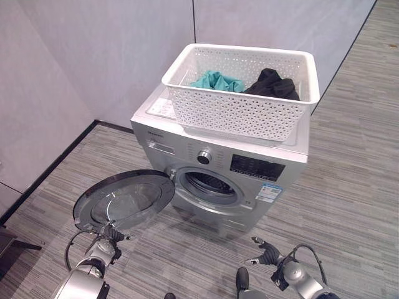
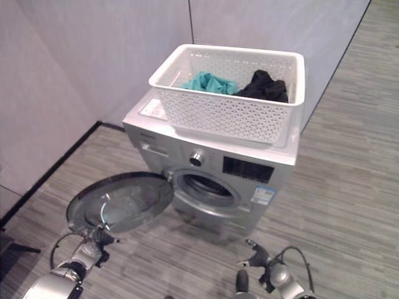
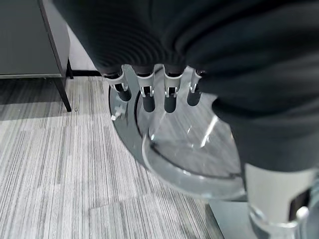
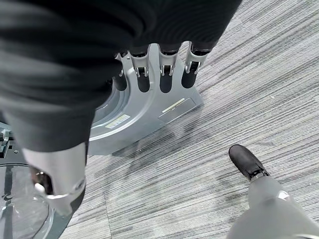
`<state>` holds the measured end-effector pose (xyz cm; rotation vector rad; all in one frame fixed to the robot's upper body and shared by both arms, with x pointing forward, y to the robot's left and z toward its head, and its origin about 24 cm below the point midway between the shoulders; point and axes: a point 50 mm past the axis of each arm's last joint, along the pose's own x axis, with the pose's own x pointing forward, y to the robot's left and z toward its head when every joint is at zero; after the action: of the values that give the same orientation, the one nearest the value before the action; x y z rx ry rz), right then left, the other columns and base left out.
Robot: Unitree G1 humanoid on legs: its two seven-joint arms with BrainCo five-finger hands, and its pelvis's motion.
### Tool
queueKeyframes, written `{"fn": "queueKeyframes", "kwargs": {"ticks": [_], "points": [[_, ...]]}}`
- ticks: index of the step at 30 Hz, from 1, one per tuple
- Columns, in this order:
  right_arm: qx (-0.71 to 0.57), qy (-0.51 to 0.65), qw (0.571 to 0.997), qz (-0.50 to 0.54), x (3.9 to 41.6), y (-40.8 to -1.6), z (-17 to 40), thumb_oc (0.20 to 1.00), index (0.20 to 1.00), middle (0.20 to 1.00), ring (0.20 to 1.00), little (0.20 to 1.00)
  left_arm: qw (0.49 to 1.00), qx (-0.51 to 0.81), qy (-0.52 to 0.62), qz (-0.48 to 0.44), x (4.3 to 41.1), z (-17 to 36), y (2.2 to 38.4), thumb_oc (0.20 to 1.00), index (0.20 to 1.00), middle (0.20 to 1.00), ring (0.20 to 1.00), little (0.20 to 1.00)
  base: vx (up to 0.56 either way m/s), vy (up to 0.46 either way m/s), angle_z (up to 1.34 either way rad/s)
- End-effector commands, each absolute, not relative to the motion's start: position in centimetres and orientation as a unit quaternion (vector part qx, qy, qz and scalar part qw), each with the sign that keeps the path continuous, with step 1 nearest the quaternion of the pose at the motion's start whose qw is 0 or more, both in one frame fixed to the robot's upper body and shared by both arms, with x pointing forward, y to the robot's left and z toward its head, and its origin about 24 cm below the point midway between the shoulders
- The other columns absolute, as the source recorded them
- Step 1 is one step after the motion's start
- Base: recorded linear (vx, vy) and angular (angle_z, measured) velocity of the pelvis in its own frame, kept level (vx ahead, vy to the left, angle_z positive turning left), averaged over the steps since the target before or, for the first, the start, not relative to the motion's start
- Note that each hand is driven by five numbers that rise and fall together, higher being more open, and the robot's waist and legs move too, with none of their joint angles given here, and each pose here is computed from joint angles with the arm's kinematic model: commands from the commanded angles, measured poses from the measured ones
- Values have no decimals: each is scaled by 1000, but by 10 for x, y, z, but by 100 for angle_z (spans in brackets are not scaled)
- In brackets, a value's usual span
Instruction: Grab the laundry basket,head to the washer,open it,put in the laundry and shut it.
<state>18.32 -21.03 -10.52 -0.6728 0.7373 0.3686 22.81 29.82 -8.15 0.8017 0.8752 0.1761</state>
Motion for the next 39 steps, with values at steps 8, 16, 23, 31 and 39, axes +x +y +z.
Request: {"fn": "queueKeyframes", "kwargs": {"ticks": [8, 16, 23, 31, 39], "points": [[-303, 302, 889, 162, 196, -199, -95, 1000, 1000, 1000, 1000, 1000, 821, 411, 340, 202, 258, -21, 354, 1000, 1000, 1000, 1000, 1000, -50, 3, 3], [-299, 278, 901, 145, 203, -200, -89, 1000, 1000, 1000, 1000, 1000, 812, 437, 275, 271, 277, 21, 375, 1000, 1000, 1000, 1000, 1000, -80, -19, 18], [-290, 249, 913, 142, 215, -194, -79, 1000, 1000, 1000, 1000, 1000, 815, 423, 255, 303, 283, 38, 383, 1000, 1000, 1000, 1000, 1000, -58, 8, 8], [-288, 253, 911, 150, 213, -189, -83, 1000, 1000, 1000, 1000, 1000, 812, 431, 241, 311, 283, 37, 379, 1000, 1000, 1000, 1000, 1000, -4, 2, 1], [-279, 257, 913, 148, 206, -185, -88, 1000, 1000, 1000, 1000, 1000, 786, 424, 215, 395, 258, 37, 398, 1000, 1000, 1000, 1000, 1000, 24, 7, -1]]}}
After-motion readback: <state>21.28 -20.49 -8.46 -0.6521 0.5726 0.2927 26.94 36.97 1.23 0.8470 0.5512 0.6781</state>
